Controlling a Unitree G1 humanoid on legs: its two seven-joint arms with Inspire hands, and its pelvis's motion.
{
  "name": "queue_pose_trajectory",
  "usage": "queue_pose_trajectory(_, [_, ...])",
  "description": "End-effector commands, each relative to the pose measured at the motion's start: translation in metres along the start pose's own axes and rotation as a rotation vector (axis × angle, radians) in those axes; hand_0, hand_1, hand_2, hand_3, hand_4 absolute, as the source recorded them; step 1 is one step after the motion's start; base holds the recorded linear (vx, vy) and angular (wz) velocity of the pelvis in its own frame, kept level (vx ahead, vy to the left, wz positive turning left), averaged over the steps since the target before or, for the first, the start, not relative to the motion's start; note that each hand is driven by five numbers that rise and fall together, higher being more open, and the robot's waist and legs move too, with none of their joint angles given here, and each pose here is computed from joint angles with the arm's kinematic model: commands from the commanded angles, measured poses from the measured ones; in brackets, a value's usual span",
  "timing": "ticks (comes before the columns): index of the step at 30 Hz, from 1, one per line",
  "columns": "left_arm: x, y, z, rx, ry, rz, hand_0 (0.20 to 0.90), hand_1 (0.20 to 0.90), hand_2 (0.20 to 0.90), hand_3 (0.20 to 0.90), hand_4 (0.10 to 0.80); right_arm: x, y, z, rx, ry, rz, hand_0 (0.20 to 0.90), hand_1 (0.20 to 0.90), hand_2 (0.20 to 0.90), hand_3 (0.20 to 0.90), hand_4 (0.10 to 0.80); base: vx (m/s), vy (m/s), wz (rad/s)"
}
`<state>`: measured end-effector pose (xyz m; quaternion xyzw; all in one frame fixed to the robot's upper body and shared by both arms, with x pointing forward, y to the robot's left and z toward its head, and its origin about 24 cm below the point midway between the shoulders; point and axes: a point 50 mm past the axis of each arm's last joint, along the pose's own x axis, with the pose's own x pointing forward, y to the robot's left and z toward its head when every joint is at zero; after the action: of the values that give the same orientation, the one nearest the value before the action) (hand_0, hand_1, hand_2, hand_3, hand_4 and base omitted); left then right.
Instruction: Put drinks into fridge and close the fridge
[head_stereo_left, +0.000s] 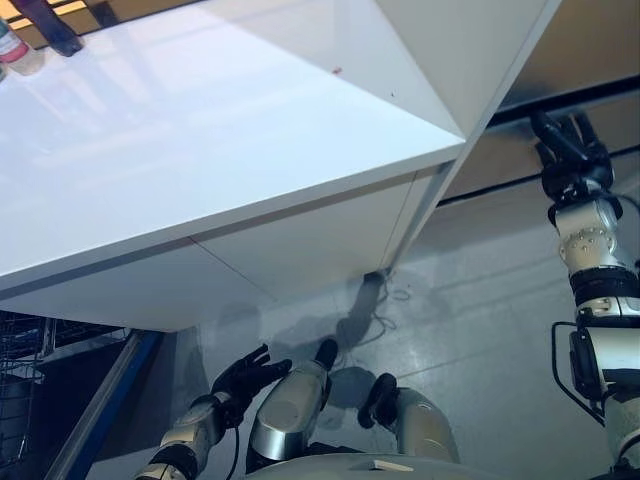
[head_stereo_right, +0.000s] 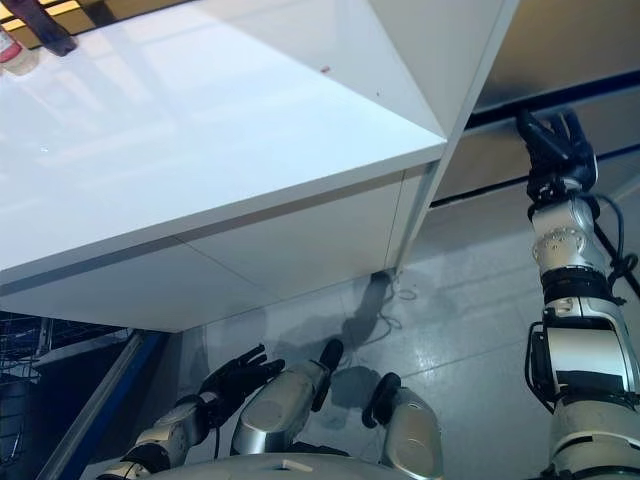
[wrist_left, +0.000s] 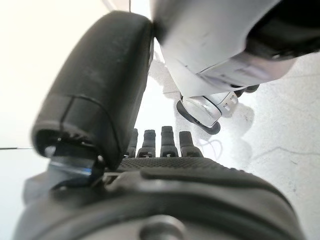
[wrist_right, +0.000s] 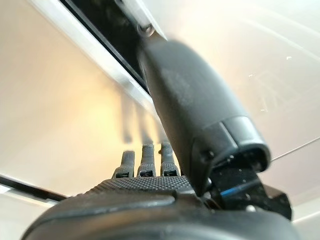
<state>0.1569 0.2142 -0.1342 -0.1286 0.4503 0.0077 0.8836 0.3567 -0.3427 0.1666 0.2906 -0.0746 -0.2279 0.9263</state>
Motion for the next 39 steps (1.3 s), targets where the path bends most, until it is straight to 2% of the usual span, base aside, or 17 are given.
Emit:
queue_pose_trajectory(1, [-0.027, 0.039, -0.041, 0.120, 0.156, 0.070, 0.900, 0.900, 0.900, 0.900, 0.800, 0.000, 0.070, 0.050, -0.014, -0.210, 0.282, 0.900, 0.900, 0.900, 0.900, 0.800, 0.074, 0.005, 0.03])
queue_pose_trajectory(7, [-0.029, 0.042, -0.047, 0.128, 0.186, 0.070, 0.900, 0.900, 0.900, 0.900, 0.800, -0.004, 0.066, 0.037, -0.107, -0.240, 0.221, 0.900, 0.900, 0.900, 0.900, 0.800, -0.006, 0.005, -0.02])
queue_pose_trajectory(10, [-0.027, 0.040, -0.047, 0.117, 0.190, 0.074, 0.900, 0.900, 0.900, 0.900, 0.800, -0.016, 0.058, -0.009, -0.216, -0.123, 0.280, 0.900, 0.900, 0.900, 0.900, 0.800, -0.101, 0.026, -0.41])
queue_pose_trajectory(13, [-0.024, 0.035, -0.047, 0.091, 0.177, 0.079, 0.900, 0.900, 0.900, 0.900, 0.800, -0.041, 0.035, -0.072, -0.255, 0.080, 0.326, 0.900, 0.900, 0.900, 0.900, 0.800, -0.118, 0.024, -0.67])
queue_pose_trajectory(15, [-0.020, 0.030, -0.044, 0.074, 0.161, 0.084, 0.900, 0.900, 0.900, 0.900, 0.800, -0.065, 0.007, -0.113, -0.252, 0.228, 0.331, 0.900, 0.900, 0.900, 0.900, 0.800, -0.087, 0.001, -0.68])
queue_pose_trajectory(16, [-0.020, 0.029, -0.044, 0.070, 0.158, 0.086, 0.900, 0.900, 0.900, 0.900, 0.800, -0.068, 0.002, -0.119, -0.258, 0.249, 0.325, 0.900, 0.900, 0.900, 0.900, 0.800, -0.063, -0.015, -0.68])
queue_pose_trajectory(19, [-0.016, 0.025, -0.039, 0.045, 0.123, 0.091, 0.900, 0.900, 0.900, 0.900, 0.800, -0.111, -0.050, -0.169, -0.284, 0.453, 0.252, 0.900, 0.900, 0.900, 0.900, 0.800, -0.088, -0.031, -0.50])
queue_pose_trajectory(23, [-0.015, 0.025, -0.033, 0.018, 0.105, 0.088, 0.900, 0.900, 0.900, 0.900, 0.800, -0.158, -0.098, -0.214, -0.354, 0.698, 0.149, 0.900, 0.900, 0.900, 0.900, 0.800, -0.072, -0.039, -0.44])
queue_pose_trajectory(27, [-0.016, 0.028, -0.035, 0.019, 0.119, 0.083, 0.900, 0.900, 0.900, 0.900, 0.800, -0.198, -0.135, -0.240, -0.464, 0.900, 0.077, 0.900, 0.900, 0.900, 0.900, 0.800, -0.055, -0.036, -0.16])
queue_pose_trajectory(32, [-0.019, 0.030, -0.046, 0.024, 0.165, 0.084, 0.900, 0.900, 0.900, 0.900, 0.800, -0.248, -0.179, -0.250, -0.515, 1.103, -0.056, 0.900, 0.900, 0.900, 0.900, 0.800, -0.052, -0.031, 0.04])
queue_pose_trajectory(34, [-0.020, 0.031, -0.051, 0.032, 0.182, 0.089, 0.900, 0.900, 0.900, 0.900, 0.800, -0.258, -0.188, -0.250, -0.549, 1.149, -0.074, 0.900, 0.900, 0.900, 0.900, 0.800, -0.035, -0.016, 0.06])
queue_pose_trajectory(37, [-0.022, 0.030, -0.062, 0.018, 0.228, 0.104, 0.900, 0.900, 0.900, 0.900, 0.800, -0.284, -0.204, -0.253, -0.419, 1.217, -0.300, 0.900, 0.900, 0.900, 0.900, 0.800, 0.000, 0.000, 0.00])
queue_pose_trajectory(39, [-0.023, 0.029, -0.067, 0.016, 0.241, 0.107, 0.900, 0.900, 0.900, 0.900, 0.800, -0.294, -0.207, -0.255, -0.437, 1.270, -0.313, 0.900, 0.900, 0.900, 0.900, 0.800, 0.000, 0.000, 0.00])
